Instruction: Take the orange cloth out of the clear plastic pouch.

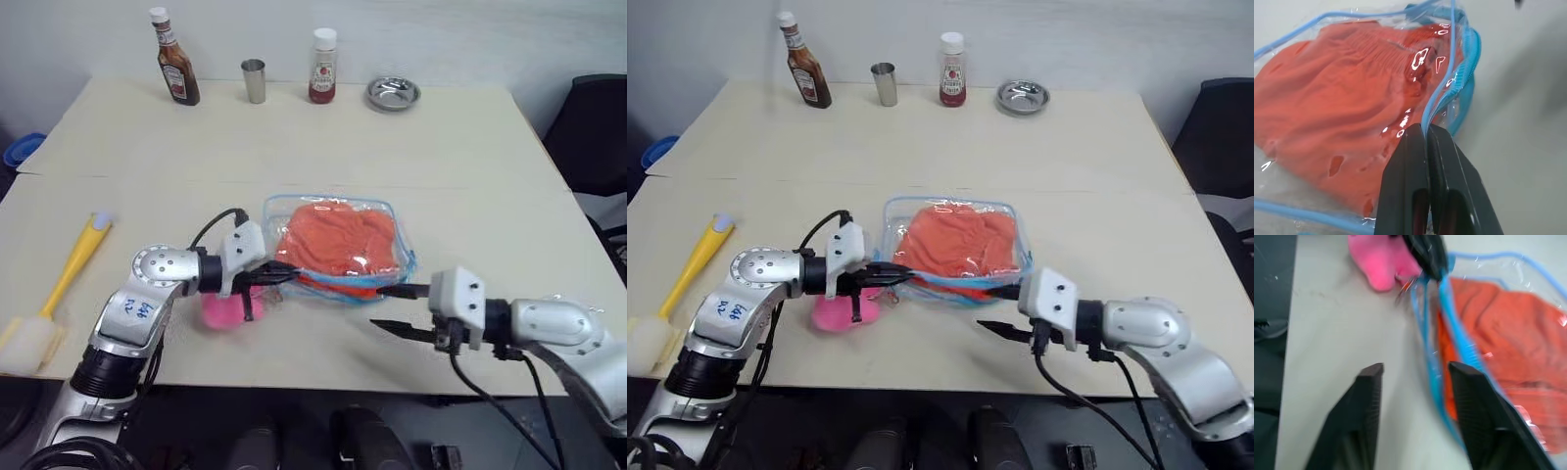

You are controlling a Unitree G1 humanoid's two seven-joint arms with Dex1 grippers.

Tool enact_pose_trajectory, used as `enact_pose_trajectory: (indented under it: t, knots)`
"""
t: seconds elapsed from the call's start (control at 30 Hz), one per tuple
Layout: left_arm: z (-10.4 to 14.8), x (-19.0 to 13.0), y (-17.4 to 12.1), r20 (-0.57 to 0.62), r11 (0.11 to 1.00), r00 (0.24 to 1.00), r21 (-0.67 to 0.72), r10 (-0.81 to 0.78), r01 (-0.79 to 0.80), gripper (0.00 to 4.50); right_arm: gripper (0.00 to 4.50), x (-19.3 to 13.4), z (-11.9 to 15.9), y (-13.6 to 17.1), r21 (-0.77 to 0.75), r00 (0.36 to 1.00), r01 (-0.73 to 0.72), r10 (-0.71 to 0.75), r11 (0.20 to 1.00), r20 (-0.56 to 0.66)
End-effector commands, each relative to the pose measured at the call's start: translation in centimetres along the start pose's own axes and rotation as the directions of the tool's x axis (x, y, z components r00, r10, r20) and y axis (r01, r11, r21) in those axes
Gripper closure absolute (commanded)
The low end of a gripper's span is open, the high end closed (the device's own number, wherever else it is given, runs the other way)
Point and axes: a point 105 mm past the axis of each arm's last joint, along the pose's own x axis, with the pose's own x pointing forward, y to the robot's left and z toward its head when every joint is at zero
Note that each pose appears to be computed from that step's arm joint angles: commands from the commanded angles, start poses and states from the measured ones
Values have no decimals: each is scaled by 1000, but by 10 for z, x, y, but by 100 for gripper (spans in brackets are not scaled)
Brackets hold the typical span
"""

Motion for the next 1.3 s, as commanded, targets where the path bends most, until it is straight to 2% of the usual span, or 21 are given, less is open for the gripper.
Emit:
enact_pose_trajectory:
  t: [0.03, 0.3, 0.4, 0.6, 0.73, 0.9, 1.13, 1.2, 1.3]
  knots:
    - [11, 5, -5, 45, 999, 998, 10, 34, -35, 450, 364, 13, 0, -4, -108, 999, 32, -33, 994, -7]
    - [11, 11, -11, 49, 999, 998, 3, 32, -32, 450, 364, 50, 4, -28, -220, 990, 143, -137, 965, 39]
    - [9, 11, -11, 43, 1000, 999, 7, 30, -30, 450, 304, 58, 7, -39, -254, 982, 187, -181, 949, 45]
    - [6, 12, -12, 34, 1000, 999, 20, 23, -24, 450, 105, 67, 0, -50, -364, 975, 214, -223, 906, 17]
    - [8, 13, -12, 40, 1000, 999, 20, 20, -20, 450, 105, 72, -9, -50, -436, 974, 202, -228, 877, -8]
    - [9, 14, -14, 45, 1000, 999, 28, 9, -11, 450, 105, 79, -10, -56, -390, 967, 239, -255, 889, 10]
    - [13, 15, -13, 55, 1000, 998, 28, 6, -8, 450, 105, 91, -23, -57, -654, 970, 116, -226, 747, -86]
    - [14, 15, -12, 59, 1000, 998, 27, 8, -10, 450, 105, 95, -27, -57, -697, 969, 87, -223, 712, -107]
    - [17, 15, -10, 74, 1000, 997, 17, 14, -15, 450, 105, 103, -39, -57, -710, 965, 38, -210, 703, -157]
